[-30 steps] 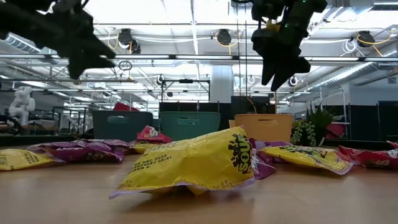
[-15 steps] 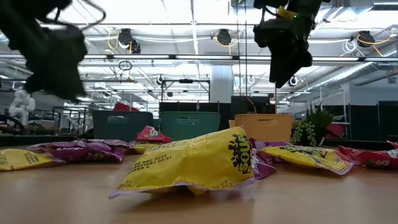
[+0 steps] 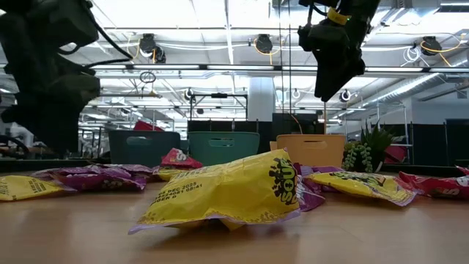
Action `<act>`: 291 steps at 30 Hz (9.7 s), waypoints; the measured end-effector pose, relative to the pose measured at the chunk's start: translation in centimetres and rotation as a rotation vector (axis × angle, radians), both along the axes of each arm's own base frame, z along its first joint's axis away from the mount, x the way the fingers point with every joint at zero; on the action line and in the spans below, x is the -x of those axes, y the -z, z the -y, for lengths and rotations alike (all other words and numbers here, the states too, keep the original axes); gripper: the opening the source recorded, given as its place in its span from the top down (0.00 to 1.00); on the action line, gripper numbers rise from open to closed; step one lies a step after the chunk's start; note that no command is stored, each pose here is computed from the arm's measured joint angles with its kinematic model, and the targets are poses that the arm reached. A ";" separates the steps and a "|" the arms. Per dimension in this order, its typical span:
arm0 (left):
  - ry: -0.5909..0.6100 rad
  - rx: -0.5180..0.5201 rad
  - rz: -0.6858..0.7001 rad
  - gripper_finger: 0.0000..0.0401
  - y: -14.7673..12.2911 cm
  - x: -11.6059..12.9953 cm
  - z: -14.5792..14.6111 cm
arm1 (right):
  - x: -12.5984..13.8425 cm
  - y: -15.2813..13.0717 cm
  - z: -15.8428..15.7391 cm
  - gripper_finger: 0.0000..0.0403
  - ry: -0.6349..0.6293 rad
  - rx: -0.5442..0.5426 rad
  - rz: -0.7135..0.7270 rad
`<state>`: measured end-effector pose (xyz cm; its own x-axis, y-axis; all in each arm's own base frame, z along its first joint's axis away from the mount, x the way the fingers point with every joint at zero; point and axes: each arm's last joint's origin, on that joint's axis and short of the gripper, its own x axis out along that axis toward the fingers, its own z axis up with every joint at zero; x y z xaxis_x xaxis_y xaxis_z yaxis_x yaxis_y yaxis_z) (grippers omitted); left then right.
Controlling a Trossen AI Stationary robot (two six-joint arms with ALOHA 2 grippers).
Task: Sort candy
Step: Put the violet candy into the blue bin, then put the red candy into the yellow bin
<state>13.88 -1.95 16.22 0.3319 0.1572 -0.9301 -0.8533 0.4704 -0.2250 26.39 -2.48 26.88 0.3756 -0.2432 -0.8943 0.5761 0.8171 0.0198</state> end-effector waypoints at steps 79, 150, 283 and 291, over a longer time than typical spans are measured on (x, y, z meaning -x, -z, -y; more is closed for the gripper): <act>0.398 -0.289 -0.081 0.75 -7.0 -7.6 -14.2 | -1.6 -0.9 -2.0 0.53 0.288 -0.061 0.288; 0.013 0.149 -0.072 0.98 3.1 -13.8 3.8 | -0.8 -0.6 -7.2 0.54 -0.130 0.047 0.162; 0.272 -0.334 -0.107 0.75 -8.3 -8.2 -16.3 | -1.6 -1.2 -7.1 0.54 0.162 -0.067 0.350; 0.272 -0.344 -0.113 0.73 -8.3 -8.0 -16.6 | -1.6 -1.2 -7.1 0.54 0.145 -0.057 0.342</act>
